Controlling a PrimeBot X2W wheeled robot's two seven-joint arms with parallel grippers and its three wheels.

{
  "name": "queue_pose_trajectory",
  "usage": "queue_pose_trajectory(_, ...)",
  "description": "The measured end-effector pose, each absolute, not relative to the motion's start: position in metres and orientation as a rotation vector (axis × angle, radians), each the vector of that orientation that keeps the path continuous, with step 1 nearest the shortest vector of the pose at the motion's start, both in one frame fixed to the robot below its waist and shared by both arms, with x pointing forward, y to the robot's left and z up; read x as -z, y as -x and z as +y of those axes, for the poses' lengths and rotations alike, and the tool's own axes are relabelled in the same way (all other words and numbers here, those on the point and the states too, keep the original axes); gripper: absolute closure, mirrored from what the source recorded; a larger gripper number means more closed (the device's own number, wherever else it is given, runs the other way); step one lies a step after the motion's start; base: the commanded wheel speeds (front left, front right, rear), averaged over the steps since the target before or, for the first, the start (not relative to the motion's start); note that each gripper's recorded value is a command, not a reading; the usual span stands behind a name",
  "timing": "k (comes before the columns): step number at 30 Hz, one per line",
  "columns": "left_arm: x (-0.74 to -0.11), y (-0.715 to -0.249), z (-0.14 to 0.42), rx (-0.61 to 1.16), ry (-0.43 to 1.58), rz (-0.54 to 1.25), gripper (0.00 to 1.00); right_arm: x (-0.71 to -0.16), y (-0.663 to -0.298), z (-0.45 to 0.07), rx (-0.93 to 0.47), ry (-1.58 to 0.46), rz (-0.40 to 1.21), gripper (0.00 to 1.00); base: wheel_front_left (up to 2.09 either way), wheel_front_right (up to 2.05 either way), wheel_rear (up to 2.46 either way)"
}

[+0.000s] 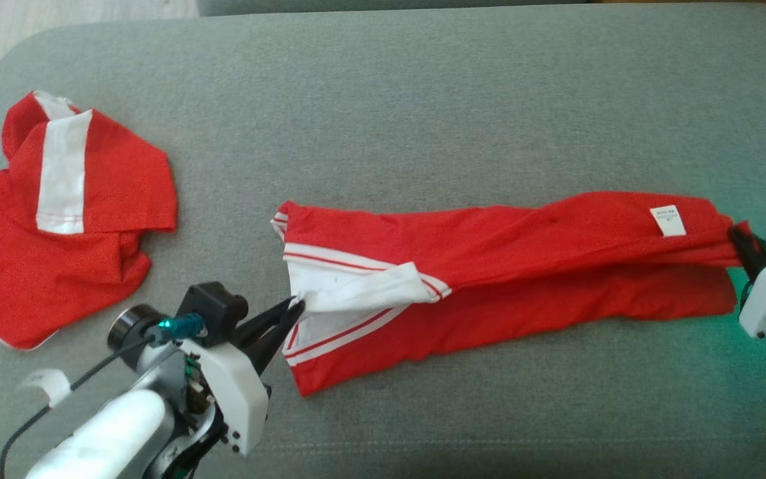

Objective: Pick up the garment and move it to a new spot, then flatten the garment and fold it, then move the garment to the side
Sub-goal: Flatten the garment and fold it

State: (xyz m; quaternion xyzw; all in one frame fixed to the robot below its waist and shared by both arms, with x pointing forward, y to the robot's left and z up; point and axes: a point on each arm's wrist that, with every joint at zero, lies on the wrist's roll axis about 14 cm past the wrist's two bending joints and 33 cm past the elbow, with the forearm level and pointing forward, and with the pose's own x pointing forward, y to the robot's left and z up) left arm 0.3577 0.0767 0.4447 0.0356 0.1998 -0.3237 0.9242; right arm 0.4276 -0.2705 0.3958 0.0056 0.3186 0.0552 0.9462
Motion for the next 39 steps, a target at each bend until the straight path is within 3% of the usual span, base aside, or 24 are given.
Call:
queue_pose_trajectory(6, -0.423, -0.347, 0.076, 0.673, -0.105, 0.482, 1.00, -0.388, -0.408, -0.272, -0.125, -0.002, 0.720, 1.00, 0.00, 0.00, 0.00)
queue_pose_trajectory(7, -0.420, -0.345, 0.077, 0.672, -0.107, 0.494, 1.00, -0.387, -0.404, -0.273, -0.125, 0.000, 0.734, 0.74, 0.00, 0.00, 0.00)
queue_pose_trajectory(8, -0.416, -0.342, 0.077, 0.672, -0.112, 0.509, 1.00, -0.387, -0.402, -0.274, -0.123, -0.001, 0.738, 0.00, 0.00, 0.00, 0.00)
queue_pose_trajectory(9, -0.413, -0.340, 0.078, 0.673, -0.116, 0.522, 0.84, -0.386, -0.399, -0.276, -0.118, -0.002, 0.745, 0.00, 0.00, 0.00, 0.00)
queue_pose_trajectory(10, -0.412, -0.339, 0.078, 0.668, -0.117, 0.524, 0.13, -0.387, -0.398, -0.278, -0.112, -0.004, 0.742, 0.00, 0.00, 0.00, 0.00)
queue_pose_trajectory(11, -0.412, -0.339, 0.079, 0.657, -0.117, 0.524, 0.00, -0.389, -0.397, -0.280, -0.104, -0.009, 0.736, 0.00, 0.00, 0.00, 0.00)
queue_pose_trajectory(18, -0.436, -0.358, 0.085, 0.548, -0.053, 0.399, 0.00, -0.433, -0.420, -0.289, -0.050, -0.070, 0.517, 0.00, 0.00, 0.00, 0.00)
queue_pose_trajectory(21, -0.466, -0.376, 0.091, 0.441, 0.069, 0.258, 0.00, -0.465, -0.434, -0.280, -0.048, -0.128, 0.345, 0.00, 0.00, 0.00, 0.00)
queue_pose_trajectory(27, -0.518, -0.398, 0.121, 0.204, 0.282, 0.003, 0.00, -0.480, -0.417, -0.247, -0.065, -0.191, 0.139, 0.00, 0.00, 0.00, 0.00)
queue_pose_trajectory(31, -0.540, -0.403, 0.136, 0.095, 0.352, -0.098, 0.00, -0.475, -0.405, -0.233, -0.063, -0.201, 0.100, 0.00, 0.00, 0.00, 0.00)
queue_pose_trajectory(39, -0.517, -0.395, 0.133, 0.077, 0.353, -0.079, 0.00, -0.460, -0.402, -0.232, -0.012, -0.172, 0.122, 0.00, 0.00, 0.00, 0.00)
